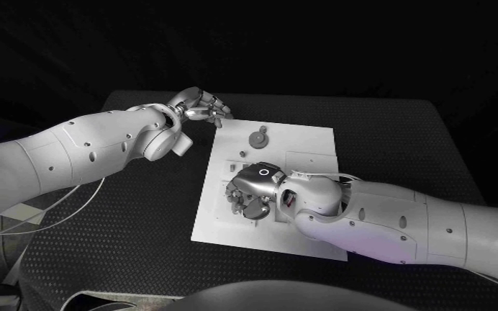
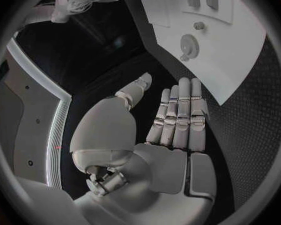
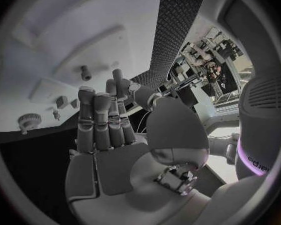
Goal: Assemble the parts on the task board
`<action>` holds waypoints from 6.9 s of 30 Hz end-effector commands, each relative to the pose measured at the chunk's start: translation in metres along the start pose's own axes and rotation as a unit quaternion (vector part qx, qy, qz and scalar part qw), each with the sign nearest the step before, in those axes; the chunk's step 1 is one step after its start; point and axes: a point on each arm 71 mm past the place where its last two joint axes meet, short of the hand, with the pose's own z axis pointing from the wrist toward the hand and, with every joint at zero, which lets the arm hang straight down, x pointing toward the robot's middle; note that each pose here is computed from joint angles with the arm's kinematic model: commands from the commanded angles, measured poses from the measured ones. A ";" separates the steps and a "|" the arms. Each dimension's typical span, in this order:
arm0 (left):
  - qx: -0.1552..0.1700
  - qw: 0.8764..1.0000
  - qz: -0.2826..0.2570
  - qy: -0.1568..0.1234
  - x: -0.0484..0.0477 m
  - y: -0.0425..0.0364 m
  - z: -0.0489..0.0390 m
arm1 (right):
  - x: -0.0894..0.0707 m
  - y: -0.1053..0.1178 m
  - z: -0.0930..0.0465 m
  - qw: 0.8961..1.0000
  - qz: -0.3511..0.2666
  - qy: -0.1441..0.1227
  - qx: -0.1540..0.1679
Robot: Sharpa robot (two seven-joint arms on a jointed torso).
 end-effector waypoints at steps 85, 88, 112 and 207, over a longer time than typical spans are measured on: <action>-0.003 1.000 -0.006 0.014 0.0025 -0.0005 0.0015 | 0.020 -0.007 0.003 0.999 -0.006 0.044 0.012; -0.003 1.000 -0.006 0.014 0.0022 -0.0003 0.0015 | 0.019 -0.008 0.003 0.999 -0.005 0.042 0.013; -0.007 1.000 -0.004 0.008 -0.0023 0.0025 0.0004 | 0.000 -0.010 -0.015 0.999 0.018 -0.048 0.009; -0.025 1.000 -0.003 0.009 0.0060 0.0237 0.0083 | 0.015 -0.131 -0.132 0.867 0.242 0.284 0.331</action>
